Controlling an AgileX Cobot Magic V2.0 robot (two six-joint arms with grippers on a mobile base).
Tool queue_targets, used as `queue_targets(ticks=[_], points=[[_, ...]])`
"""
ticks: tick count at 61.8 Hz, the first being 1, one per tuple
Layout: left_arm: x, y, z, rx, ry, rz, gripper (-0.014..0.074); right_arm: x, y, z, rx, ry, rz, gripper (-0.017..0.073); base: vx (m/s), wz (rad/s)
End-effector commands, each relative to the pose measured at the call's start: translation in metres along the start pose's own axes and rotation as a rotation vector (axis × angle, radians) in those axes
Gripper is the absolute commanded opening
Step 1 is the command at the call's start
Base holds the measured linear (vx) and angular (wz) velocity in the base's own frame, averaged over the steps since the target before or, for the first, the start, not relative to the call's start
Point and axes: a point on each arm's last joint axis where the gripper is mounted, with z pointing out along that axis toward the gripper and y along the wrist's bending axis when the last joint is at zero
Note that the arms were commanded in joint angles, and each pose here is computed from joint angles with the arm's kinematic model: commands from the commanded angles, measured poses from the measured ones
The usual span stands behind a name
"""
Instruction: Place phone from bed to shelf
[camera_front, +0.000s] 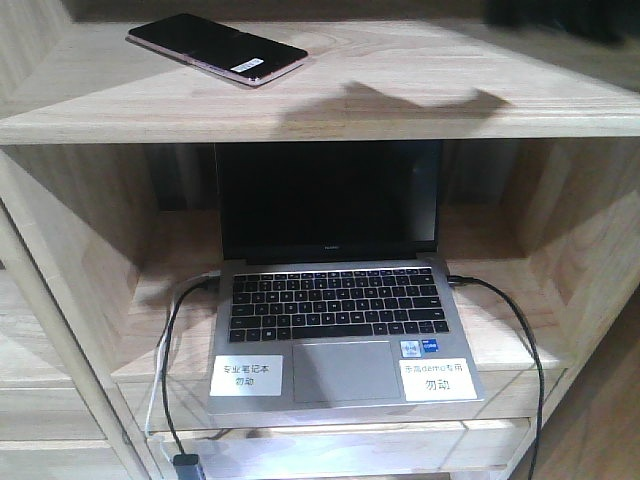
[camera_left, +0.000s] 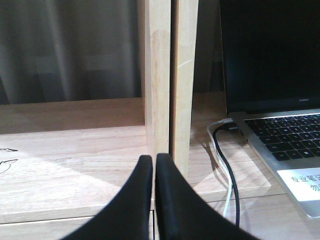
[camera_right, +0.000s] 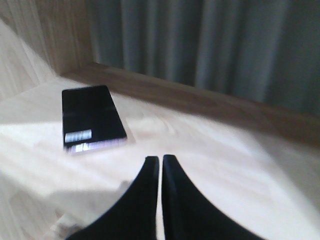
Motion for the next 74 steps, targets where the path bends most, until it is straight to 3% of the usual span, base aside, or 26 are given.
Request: queue_targets(ticks=[1,42,58,74], points=[[-0.006,0.001,0.000,-0.009,-0.074,-0.013,0.0001,-0.003,0.000,-0.029,0.043,-0.143,0.002,-0.0006,0.00,0.00],[-0.006,0.001,0.000,-0.009,-0.074,-0.013,0.0001,0.096,0.017,-0.131,0.062,-0.250,-0.005,-0.0004,0.00,0.00],[-0.006,0.001,0.000,-0.009,-0.074,-0.013,0.0001,0.126,0.020,-0.147,0.062,-0.274,-0.007,-0.0004,0.00,0.00],[-0.006,0.001,0.000,-0.009,-0.074,-0.013,0.0001,0.135,0.021,-0.146,0.047,-0.230,0.006,-0.0004,0.00,0.00]])
